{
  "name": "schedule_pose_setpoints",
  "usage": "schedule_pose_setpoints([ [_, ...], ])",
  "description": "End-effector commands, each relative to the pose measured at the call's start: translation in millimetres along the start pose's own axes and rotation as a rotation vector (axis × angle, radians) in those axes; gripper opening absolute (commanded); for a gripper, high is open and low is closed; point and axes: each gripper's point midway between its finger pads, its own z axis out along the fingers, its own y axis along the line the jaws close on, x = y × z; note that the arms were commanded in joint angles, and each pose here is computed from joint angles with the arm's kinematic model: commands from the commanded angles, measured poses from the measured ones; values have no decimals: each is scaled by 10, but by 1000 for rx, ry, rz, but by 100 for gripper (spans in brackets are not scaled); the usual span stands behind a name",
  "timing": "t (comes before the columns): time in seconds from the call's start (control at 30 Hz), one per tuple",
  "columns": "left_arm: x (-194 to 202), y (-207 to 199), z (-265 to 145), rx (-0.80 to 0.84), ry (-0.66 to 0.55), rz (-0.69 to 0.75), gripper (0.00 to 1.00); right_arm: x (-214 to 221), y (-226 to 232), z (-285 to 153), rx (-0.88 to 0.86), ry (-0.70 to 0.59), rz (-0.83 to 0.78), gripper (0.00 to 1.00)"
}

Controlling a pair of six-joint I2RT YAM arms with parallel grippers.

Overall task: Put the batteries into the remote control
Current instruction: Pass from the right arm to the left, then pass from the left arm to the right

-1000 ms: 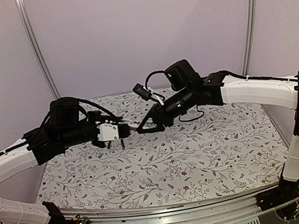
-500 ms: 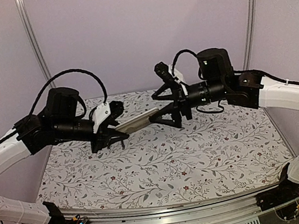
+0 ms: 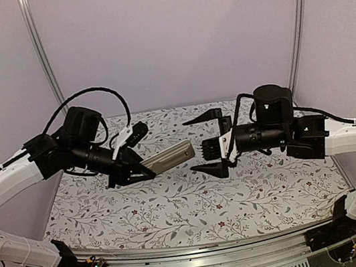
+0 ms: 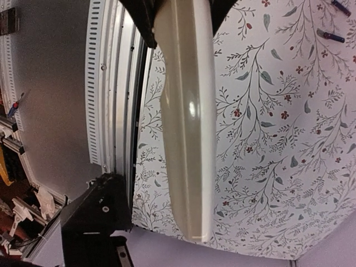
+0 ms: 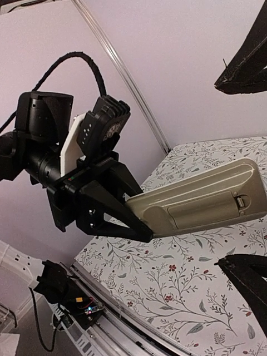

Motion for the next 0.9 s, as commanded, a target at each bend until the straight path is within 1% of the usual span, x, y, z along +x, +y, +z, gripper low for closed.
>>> schedule_pose_setpoints([
  [0.0, 78, 2, 45, 44, 13, -52, 0, 186, 99, 190, -17, 82, -235, 99],
  [0.17, 84, 12, 71, 58, 19, -57, 0, 274, 138, 273, -27, 99, -285, 99],
  [0.27, 85, 10, 90, 68, 21, -58, 0, 395, 161, 325, -28, 143, -312, 97],
  [0.3, 88, 9, 96, 71, 23, -58, 0, 456, 185, 339, -32, 163, -321, 94],
  [0.4, 87, 10, 103, 74, 23, -55, 0, 537, 200, 359, -24, 187, -367, 79],
  [0.5, 86, 10, 106, 76, 23, -55, 0, 550, 213, 380, -28, 185, -381, 75],
  [0.53, 87, 6, 108, 78, 23, -54, 0, 560, 220, 393, -30, 185, -382, 71],
  [0.57, 91, 11, 112, 78, 25, -55, 0, 563, 218, 399, -28, 186, -383, 64],
  [0.63, 95, 10, 113, 78, 25, -57, 0, 572, 225, 410, -27, 185, -385, 55],
  [0.87, 111, 24, 117, 75, 29, -65, 0, 482, 262, 398, -36, 141, -359, 39],
])
